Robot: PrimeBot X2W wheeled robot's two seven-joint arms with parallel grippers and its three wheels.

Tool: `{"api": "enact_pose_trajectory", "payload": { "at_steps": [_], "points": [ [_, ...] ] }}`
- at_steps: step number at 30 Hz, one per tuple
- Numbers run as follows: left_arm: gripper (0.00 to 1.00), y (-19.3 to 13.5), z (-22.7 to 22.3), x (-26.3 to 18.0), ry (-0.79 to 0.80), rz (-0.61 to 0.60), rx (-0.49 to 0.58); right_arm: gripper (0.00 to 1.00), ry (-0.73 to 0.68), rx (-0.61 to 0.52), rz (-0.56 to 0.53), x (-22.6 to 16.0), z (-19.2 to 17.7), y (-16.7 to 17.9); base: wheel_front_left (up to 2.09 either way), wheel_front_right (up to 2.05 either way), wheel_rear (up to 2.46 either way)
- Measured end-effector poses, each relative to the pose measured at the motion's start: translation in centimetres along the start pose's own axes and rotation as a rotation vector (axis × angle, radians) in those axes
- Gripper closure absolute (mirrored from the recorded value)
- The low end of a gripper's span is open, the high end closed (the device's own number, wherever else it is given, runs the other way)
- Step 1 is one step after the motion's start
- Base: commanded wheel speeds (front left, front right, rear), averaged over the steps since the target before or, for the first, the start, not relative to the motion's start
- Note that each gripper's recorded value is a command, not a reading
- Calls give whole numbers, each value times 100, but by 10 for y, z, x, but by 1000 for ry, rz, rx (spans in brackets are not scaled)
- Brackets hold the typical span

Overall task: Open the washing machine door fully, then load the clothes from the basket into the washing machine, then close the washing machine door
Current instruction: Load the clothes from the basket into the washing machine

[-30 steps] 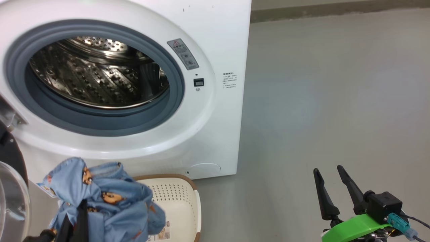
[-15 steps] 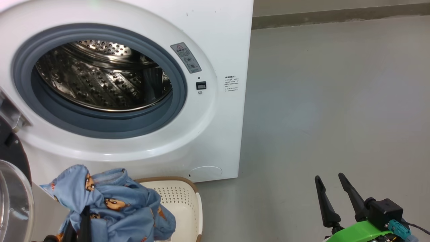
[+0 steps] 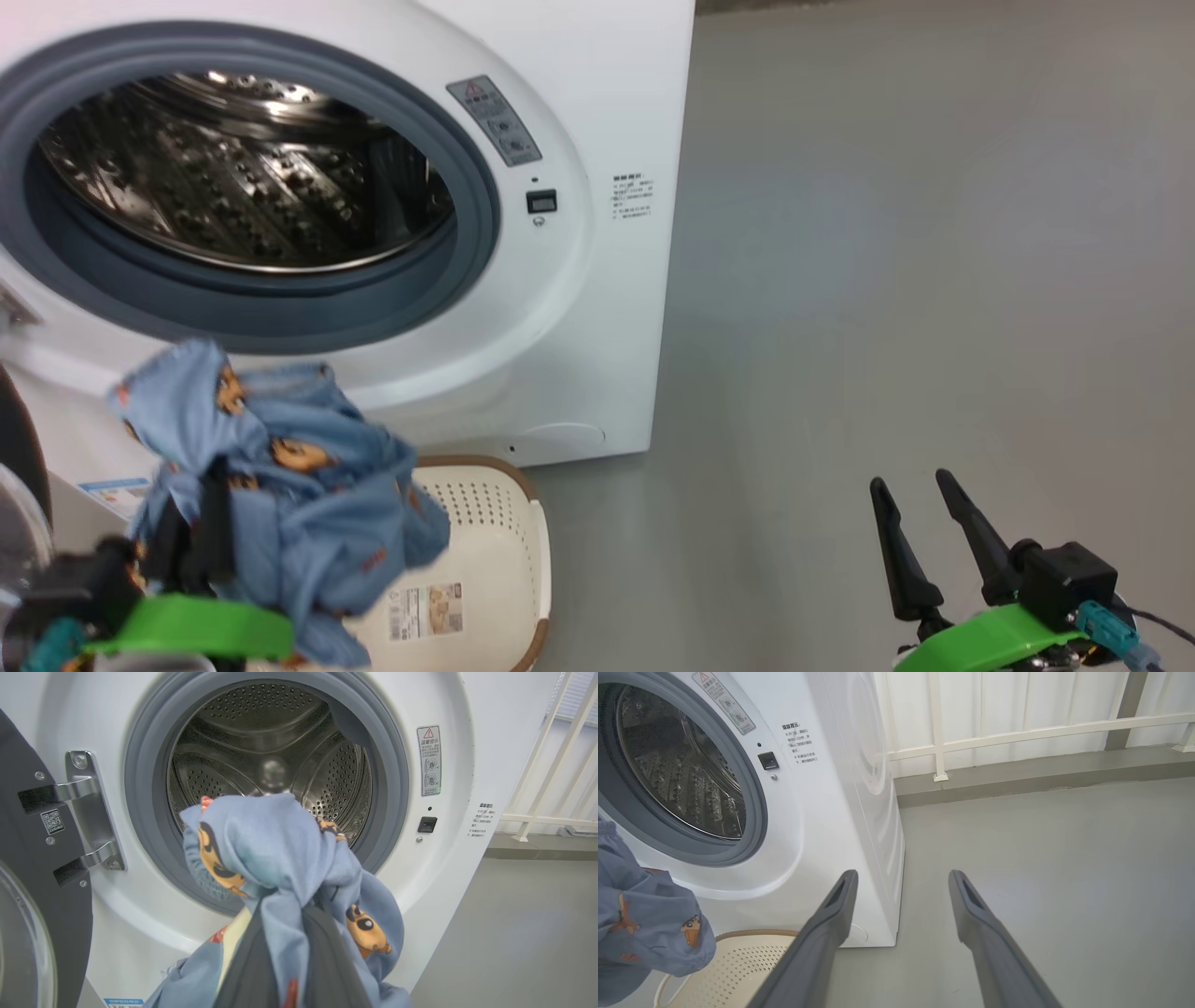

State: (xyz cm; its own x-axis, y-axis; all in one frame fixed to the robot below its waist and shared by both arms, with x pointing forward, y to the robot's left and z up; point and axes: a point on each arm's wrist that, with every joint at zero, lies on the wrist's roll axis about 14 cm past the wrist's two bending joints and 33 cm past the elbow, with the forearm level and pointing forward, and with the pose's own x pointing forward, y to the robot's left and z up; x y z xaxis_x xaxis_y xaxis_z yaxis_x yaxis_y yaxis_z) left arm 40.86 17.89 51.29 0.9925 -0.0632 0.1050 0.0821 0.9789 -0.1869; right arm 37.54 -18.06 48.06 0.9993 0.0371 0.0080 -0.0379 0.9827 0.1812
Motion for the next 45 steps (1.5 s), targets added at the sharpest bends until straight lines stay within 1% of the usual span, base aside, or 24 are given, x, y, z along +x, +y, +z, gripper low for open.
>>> {"api": "enact_pose_trajectory", "payload": {
  "at_steps": [4, 10, 11, 17, 22, 26, 28, 30, 34, 39, 43, 45],
  "points": [
    [100, 5, 7, 22, -21, -4, 19, 0, 4, -2, -4, 7, -2, -2, 0, 0, 0],
    [100, 6, 30, 74, -100, -29, 46, 0, 15, -6, -8, 22, -7, -5, 0, 0, 0],
    [100, 5, 36, 90, -121, -36, 51, 0, 20, -7, -5, 27, -10, -4, 0, 0, 0],
    [100, 4, 37, 129, -145, -45, 46, 0, 47, -8, -3, 41, -23, -6, 0, 0, 0],
    [100, 8, 9, 155, -82, -45, 48, 0, 74, 5, -23, 50, -36, -13, 0, 0, 0],
    [100, 12, -14, 181, -33, -45, 20, 0, 100, 10, -36, 57, -49, -19, 0, 0, 0],
    [100, 12, -23, 194, -14, -53, 24, 0, 114, 9, -40, 61, -56, -21, 0, 0, 0],
    [100, 11, -30, 208, 3, -64, 12, 0, 130, 8, -43, 64, -63, -23, 0, 0, 0],
    [100, 6, -56, 232, 95, -94, -2, 0, 155, 5, -45, 72, -77, -26, 0, 0, 0],
    [100, 9, -91, 249, 202, -114, 16, 0, 192, 6, -43, 79, -97, -27, 0, 0, 0],
    [100, 2, -117, 258, 274, -153, 24, 0, 230, 8, -40, 82, -115, -28, 0, 0, 0],
    [100, 5, -128, 263, 306, -152, 16, 0, 237, 9, -32, 85, -121, -26, 0, 0, 0]
  ]
}}
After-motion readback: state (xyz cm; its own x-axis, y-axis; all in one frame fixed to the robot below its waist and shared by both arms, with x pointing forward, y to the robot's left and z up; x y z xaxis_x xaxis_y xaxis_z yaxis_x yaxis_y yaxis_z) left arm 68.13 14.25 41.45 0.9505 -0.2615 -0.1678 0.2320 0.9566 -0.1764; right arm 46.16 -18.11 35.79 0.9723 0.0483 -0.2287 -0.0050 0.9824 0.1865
